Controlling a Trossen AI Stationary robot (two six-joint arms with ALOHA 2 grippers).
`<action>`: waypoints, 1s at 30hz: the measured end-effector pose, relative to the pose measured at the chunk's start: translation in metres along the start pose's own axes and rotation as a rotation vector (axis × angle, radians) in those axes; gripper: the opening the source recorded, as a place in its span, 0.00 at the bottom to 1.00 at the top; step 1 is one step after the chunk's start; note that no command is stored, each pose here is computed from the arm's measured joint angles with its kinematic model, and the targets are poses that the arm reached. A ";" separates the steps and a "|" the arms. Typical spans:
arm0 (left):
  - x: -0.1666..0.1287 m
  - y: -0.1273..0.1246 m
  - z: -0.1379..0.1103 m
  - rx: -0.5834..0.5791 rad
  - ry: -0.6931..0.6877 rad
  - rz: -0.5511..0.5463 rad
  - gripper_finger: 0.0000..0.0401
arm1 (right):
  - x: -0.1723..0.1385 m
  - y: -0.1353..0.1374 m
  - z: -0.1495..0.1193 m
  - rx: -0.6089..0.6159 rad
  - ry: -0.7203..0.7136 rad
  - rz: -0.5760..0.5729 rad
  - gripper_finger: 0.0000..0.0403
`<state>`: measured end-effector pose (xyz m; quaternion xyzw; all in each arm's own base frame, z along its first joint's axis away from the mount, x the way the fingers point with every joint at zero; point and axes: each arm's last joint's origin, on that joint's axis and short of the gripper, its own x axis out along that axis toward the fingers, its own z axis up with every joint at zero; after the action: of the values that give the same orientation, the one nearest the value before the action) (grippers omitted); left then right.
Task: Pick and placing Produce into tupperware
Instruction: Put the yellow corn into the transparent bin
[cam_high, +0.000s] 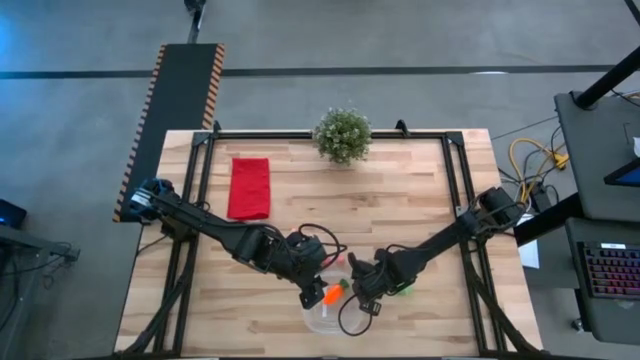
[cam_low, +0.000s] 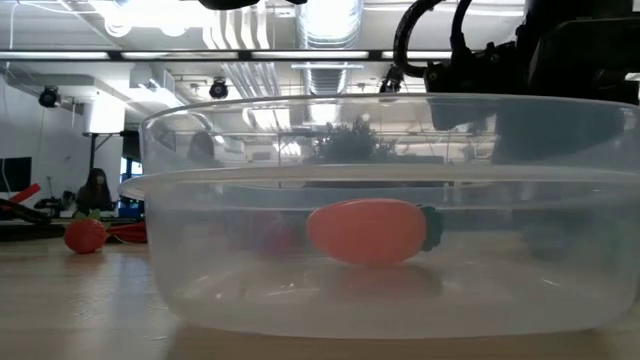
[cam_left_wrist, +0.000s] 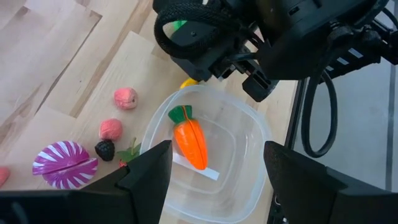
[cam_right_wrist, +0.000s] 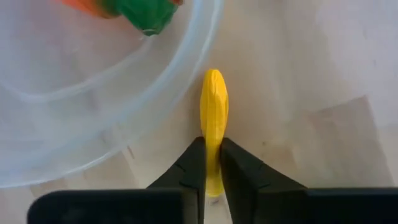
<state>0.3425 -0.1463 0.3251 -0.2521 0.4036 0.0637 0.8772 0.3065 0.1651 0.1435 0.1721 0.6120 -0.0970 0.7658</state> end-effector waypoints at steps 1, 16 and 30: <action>0.000 0.000 0.000 0.000 0.000 0.000 0.60 | -0.002 0.000 0.000 -0.005 0.003 -0.005 0.08; 0.000 0.000 0.000 0.000 -0.011 0.007 0.60 | -0.092 -0.006 -0.005 0.085 -0.146 0.104 0.08; -0.005 -0.008 -0.008 0.029 -0.055 0.026 0.60 | -0.110 0.042 0.016 -0.123 -0.184 0.196 0.13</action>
<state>0.3365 -0.1570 0.3277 -0.2320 0.3837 0.0760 0.8906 0.3105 0.1905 0.2593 0.1741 0.5245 0.0005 0.8334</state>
